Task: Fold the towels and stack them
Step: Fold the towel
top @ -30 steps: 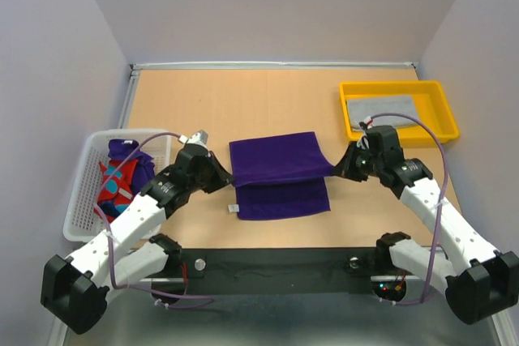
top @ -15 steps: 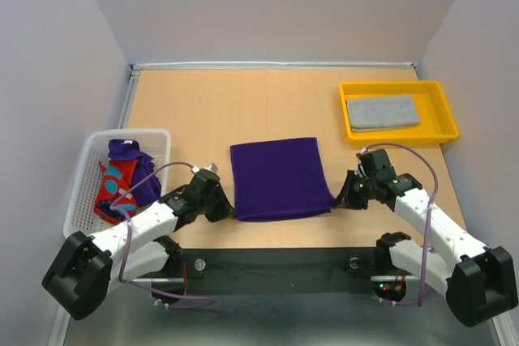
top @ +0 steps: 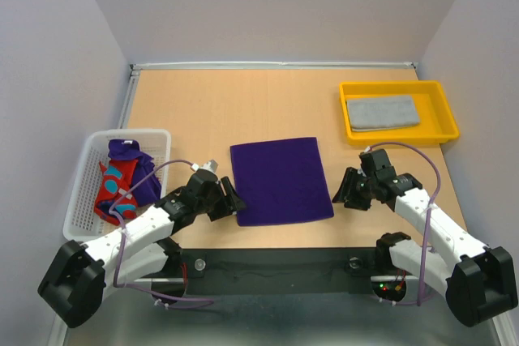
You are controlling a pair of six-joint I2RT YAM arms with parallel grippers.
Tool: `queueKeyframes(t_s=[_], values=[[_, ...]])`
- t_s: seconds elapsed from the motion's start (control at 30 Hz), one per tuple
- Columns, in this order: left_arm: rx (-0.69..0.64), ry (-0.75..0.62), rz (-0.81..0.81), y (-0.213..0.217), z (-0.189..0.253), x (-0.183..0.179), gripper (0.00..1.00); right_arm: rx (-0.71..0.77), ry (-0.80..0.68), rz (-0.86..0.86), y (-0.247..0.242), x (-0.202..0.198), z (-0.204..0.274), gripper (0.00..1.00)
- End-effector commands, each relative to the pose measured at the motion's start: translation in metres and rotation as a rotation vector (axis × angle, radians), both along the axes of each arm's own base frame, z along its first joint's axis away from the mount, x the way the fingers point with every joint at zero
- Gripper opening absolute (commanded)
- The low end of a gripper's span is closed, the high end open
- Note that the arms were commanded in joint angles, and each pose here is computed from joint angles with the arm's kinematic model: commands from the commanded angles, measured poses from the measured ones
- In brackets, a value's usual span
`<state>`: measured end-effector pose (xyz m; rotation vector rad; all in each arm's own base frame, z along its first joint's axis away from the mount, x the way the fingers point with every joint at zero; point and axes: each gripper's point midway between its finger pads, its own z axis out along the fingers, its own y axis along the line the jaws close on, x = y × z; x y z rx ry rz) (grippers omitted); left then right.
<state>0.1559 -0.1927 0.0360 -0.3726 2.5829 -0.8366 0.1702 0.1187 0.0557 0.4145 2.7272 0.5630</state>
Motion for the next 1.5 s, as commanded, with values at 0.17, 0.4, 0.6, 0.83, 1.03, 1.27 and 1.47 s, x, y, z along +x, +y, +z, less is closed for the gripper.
queueKeyframes(t_s=[0.17,0.4,0.6,0.83,1.03,1.27,1.47], values=[[0.017,-0.129,0.058,0.010,0.045,0.016,0.69,-0.025,-0.232,0.086,0.005,0.049,0.045,0.50],[0.133,-0.307,0.140,0.010,0.070,0.084,0.65,-0.049,-0.407,0.210,0.026,0.122,0.065,0.47],[0.216,-0.349,0.205,0.029,0.076,0.158,0.63,-0.159,-0.496,0.242,0.030,0.192,0.057,0.47],[0.229,-0.380,0.149,0.023,0.070,0.207,0.57,-0.120,-0.497,0.273,0.039,0.234,0.036,0.47],[0.230,-0.357,0.130,0.017,0.057,0.219,0.53,-0.080,-0.470,0.297,0.044,0.246,0.020,0.47],[0.234,-0.319,0.107,0.015,0.041,0.219,0.53,-0.048,-0.439,0.321,0.050,0.245,0.005,0.40],[0.244,-0.296,0.104,0.017,0.031,0.215,0.53,-0.018,-0.454,0.336,0.055,0.244,0.011,0.33]])
